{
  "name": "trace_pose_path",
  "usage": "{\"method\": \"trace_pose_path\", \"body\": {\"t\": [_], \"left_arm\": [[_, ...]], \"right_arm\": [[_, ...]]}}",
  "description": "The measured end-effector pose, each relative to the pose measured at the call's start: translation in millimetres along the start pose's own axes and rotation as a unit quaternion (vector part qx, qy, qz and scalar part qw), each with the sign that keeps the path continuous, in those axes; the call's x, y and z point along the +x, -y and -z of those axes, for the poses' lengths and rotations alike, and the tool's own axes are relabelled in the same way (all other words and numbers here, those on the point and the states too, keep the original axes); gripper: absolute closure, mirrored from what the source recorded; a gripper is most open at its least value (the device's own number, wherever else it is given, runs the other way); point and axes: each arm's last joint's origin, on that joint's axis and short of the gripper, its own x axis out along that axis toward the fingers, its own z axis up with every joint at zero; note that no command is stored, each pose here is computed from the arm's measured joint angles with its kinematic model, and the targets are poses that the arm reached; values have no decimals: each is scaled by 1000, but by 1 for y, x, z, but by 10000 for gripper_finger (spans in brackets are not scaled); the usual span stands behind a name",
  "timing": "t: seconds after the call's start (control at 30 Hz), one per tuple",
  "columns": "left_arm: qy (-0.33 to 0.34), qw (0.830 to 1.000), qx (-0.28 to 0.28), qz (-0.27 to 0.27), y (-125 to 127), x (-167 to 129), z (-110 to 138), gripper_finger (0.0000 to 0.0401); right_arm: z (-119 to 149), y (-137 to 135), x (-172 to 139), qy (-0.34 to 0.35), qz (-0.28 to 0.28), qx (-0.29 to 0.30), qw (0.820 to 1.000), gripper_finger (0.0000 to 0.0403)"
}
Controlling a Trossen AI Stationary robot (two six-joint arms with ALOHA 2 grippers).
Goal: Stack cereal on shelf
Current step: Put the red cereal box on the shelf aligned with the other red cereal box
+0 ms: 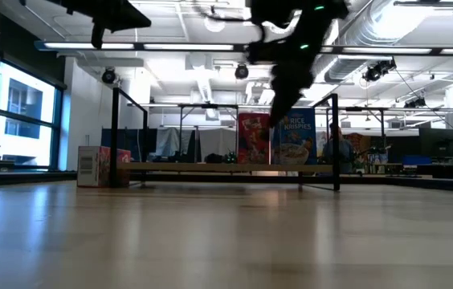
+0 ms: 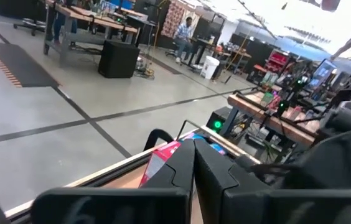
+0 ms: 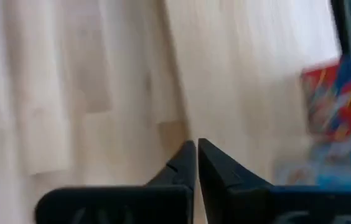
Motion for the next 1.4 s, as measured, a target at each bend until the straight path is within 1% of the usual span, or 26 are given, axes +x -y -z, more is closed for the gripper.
{"method": "trace_pose_path", "body": {"t": [0.07, 0.13, 0.23, 0.3, 0.37, 0.47, 0.53, 0.57, 0.6, 0.67, 0.77, 0.87, 0.9, 0.97, 1.03, 1.1, 1.23, 1.4], "left_arm": [[-7, 1000, 3, -3, -1, -2, 1, 401], [-19, 1000, 4, -7, -2, -4, 3, 401], [-67, 997, -9, -27, -6, -9, 10, 401], [-110, 992, -27, -58, -10, -14, 13, 401], [-145, 983, -38, -103, -13, -21, 13, 401], [-168, 970, -47, -170, -14, -33, 0, 401], [-200, 959, -50, -196, -15, -41, -7, 401], [-223, 954, -48, -194, -14, -43, -9, 401], [-249, 950, -47, -181, -13, -44, -9, 401], [-307, 940, -36, -142, -10, -42, -3, 401], [-386, 916, 5, -111, -11, -34, 18, 401], [-417, 901, 18, -121, -14, -25, 43, 401], [-422, 898, 13, -126, -15, -24, 53, 401], [-419, 898, 4, -134, -17, -23, 70, 401], [-407, 903, -11, -137, -16, -23, 85, 401], [-383, 913, -20, -141, -15, -24, 97, 401], [-352, 919, -18, -176, -15, -27, 117, 401], [-314, 923, 4, -222, -17, -28, 131, 401]], "right_arm": [[17, -6, -12, 34, -15, 48, 998, 403], [29, -10, -25, 77, -30, 92, 992, 403], [40, -14, -43, 132, -32, 146, 980, 403], [44, -14, -51, 148, -17, 165, 975, 403], [46, -13, -57, 158, 2, 178, 971, 403], [46, -11, -59, 159, 14, 182, 970, 403], [45, -9, -59, 163, 15, 182, 970, 403], [45, -8, -59, 162, 15, 179, 970, 403], [45, -7, -58, 160, 14, 175, 971, 403], [45, -5, -57, 159, 13, 170, 973, 403], [45, -3, -57, 158, 13, 164, 974, 403], [45, -3, -57, 158, 14, 160, 974, 403], [45, -3, -57, 158, 14, 159, 974, 403], [45, -3, -57, 158, 14, 159, 974, 403], [45, -3, -57, 158, 14, 159, 974, 403], [45, -3, -57, 158, 14, 159, 974, 403], [45, -3, -57, 158, 21, 161, 974, 403], [45, -3, -57, 159, 21, 161, 974, 403]]}}
